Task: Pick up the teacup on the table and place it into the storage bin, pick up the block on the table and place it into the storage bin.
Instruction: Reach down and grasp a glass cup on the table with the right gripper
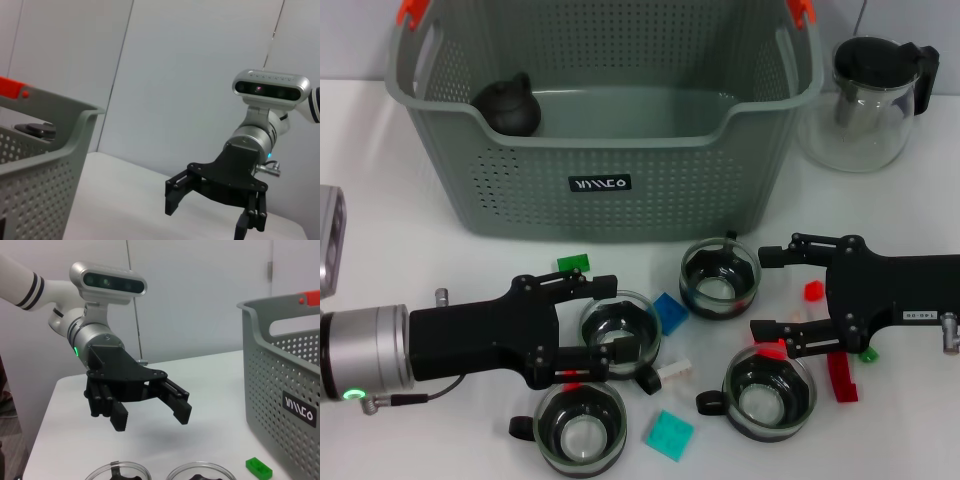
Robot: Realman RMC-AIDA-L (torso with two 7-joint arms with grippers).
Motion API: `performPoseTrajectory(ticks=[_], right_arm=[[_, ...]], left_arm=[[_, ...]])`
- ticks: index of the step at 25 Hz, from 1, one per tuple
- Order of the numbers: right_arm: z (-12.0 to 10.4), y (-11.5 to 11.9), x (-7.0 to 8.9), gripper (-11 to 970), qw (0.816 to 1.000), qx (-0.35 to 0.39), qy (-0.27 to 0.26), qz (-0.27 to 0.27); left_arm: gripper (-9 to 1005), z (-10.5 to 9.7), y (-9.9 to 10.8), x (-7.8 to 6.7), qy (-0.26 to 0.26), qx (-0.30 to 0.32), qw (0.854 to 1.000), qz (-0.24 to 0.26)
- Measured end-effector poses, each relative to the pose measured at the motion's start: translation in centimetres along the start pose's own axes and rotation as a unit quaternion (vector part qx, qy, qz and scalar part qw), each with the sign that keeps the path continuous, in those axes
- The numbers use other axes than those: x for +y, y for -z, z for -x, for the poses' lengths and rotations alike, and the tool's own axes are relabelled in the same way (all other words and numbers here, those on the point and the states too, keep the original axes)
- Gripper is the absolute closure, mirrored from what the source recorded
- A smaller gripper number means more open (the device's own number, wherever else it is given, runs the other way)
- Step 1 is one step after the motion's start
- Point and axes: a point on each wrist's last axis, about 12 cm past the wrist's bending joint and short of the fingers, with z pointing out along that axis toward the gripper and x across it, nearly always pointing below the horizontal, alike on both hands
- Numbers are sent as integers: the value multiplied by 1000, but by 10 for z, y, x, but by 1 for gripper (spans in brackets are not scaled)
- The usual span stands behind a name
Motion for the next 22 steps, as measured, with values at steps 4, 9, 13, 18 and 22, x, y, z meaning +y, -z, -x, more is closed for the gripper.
performPoseTrajectory(ticks=[4,9,13,18,22], right_arm=[[1,0,0,34,1000,0,1,0],[1,-1,-1,34,1000,1,1,0],[1,-1,-1,34,1000,1,1,-2],[1,-2,-1,34,1000,0,1,-1],[2,-2,1,33,1000,3,4,11]], left_arm=[[186,1,0,1,0,-6,1000,6],[186,-1,-1,-1,-1,-9,1000,7],[185,0,-2,-1,-2,-9,1000,7],[185,0,-2,0,-3,-8,1000,5],[186,1,-1,0,-4,-9,1000,5]])
